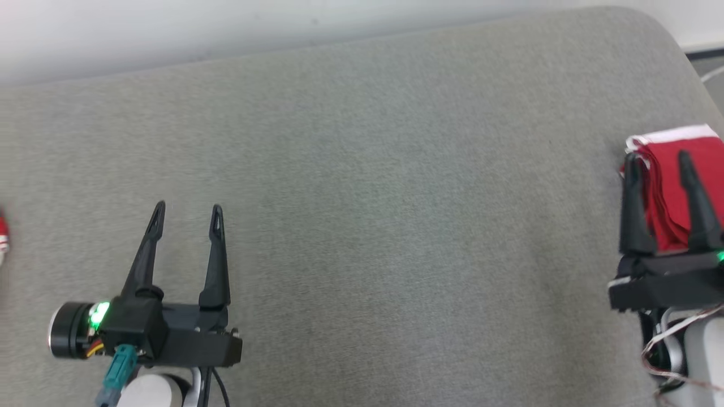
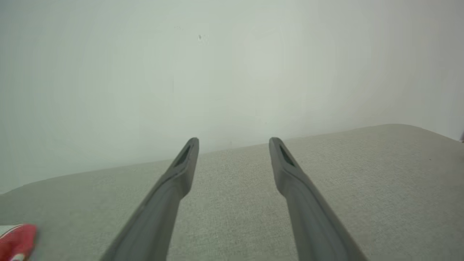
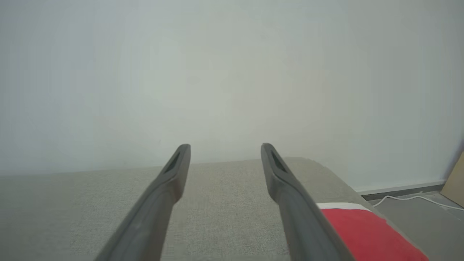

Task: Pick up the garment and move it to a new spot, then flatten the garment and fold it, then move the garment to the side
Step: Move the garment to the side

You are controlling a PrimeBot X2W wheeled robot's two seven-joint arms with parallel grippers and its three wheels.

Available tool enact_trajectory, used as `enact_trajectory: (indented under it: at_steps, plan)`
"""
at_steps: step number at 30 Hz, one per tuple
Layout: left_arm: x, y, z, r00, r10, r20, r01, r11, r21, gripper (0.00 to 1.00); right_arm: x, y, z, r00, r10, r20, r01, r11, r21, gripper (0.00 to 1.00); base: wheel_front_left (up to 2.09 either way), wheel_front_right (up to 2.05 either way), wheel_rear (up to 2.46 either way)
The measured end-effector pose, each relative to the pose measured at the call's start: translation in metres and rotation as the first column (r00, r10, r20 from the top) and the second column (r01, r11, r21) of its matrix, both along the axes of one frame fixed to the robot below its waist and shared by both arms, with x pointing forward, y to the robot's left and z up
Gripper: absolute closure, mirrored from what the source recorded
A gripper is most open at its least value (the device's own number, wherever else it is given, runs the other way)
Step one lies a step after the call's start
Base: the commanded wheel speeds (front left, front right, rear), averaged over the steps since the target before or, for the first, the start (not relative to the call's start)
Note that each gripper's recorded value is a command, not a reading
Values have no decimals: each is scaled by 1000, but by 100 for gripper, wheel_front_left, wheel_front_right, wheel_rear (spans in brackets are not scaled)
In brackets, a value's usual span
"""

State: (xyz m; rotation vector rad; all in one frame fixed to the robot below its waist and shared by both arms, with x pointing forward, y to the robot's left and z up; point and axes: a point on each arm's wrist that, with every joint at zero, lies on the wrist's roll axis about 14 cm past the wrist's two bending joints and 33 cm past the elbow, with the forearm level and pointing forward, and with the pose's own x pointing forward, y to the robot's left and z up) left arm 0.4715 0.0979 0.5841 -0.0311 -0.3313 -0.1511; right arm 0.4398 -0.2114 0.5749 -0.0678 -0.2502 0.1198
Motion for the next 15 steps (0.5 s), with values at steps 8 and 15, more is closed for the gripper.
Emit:
enact_trajectory:
  at_steps: [8, 15]
  plan:
    - [-30, 25, 6, 999, 55, 2, -55, 998, 14, 0, -20, 27, -1, 999, 45, -27, -45, 999, 13, 0, 0, 0, 0]
    - [-48, 35, 9, 998, 70, 0, -70, 998, 6, 0, -36, 39, -5, 996, 72, -57, -71, 997, 22, 0, 0, 0, 0]
